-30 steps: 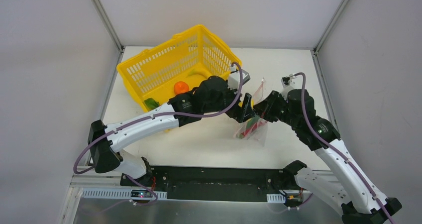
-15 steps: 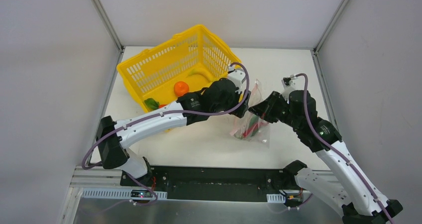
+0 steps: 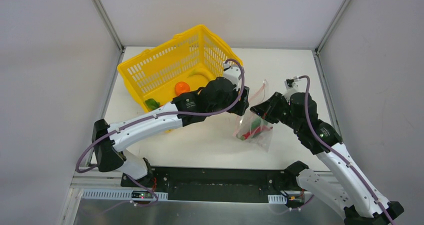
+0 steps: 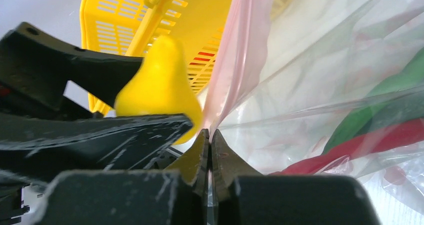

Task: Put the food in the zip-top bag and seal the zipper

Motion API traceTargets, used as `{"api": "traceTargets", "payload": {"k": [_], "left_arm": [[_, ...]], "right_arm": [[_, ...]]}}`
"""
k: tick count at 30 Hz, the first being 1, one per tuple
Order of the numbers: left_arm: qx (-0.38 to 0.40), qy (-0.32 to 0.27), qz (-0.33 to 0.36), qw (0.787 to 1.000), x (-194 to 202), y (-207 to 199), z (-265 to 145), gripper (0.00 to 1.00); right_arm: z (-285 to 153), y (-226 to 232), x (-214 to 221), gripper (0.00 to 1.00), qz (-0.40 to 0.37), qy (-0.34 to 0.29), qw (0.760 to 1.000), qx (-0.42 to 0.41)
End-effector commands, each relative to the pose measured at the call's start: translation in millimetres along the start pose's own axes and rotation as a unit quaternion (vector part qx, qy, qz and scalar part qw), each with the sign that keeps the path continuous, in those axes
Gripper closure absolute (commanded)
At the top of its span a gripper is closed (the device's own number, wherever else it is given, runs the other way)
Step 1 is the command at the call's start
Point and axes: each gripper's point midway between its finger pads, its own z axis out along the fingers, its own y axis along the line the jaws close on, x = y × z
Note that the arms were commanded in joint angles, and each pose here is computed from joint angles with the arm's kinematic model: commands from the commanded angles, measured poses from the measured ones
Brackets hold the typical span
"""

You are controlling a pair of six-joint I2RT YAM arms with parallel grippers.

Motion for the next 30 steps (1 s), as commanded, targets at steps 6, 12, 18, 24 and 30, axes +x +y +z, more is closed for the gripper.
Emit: {"api": "traceTargets", "payload": {"k": [6, 12, 18, 24, 30], "left_arm": [[-0.005, -0.012, 0.013, 1.0, -11.3, 12.2, -40.5, 0.53], [0.056, 0.03, 0.032, 0.997, 7.8, -3.5, -42.3, 0.48], [0.09, 0.06, 0.029, 0.994, 20.1, -17.7, -35.1, 0.48], [0.05, 0.105, 0.05, 0.992, 34.3, -5.5, -26.5, 0.48], [-0.019, 0.14, 0.066, 0.988, 49.3, 17.1, -17.9, 0.5]], "right_arm": [[1.2, 1.1, -0.1, 0.99, -0.042, 0.004, 0.999, -0.007], [1.3, 5.0, 4.4, 0.99, -0.068, 0.024, 0.997, -0.018], [-1.6, 13.6, 8.6, 0.99, -0.098, 0.046, 0.993, -0.039], [-2.7, 12.0, 12.0, 0.99, -0.109, 0.052, 0.992, -0.042], [-3.5, 12.2, 13.9, 0.99, -0.12, 0.059, 0.99, -0.045]]}}
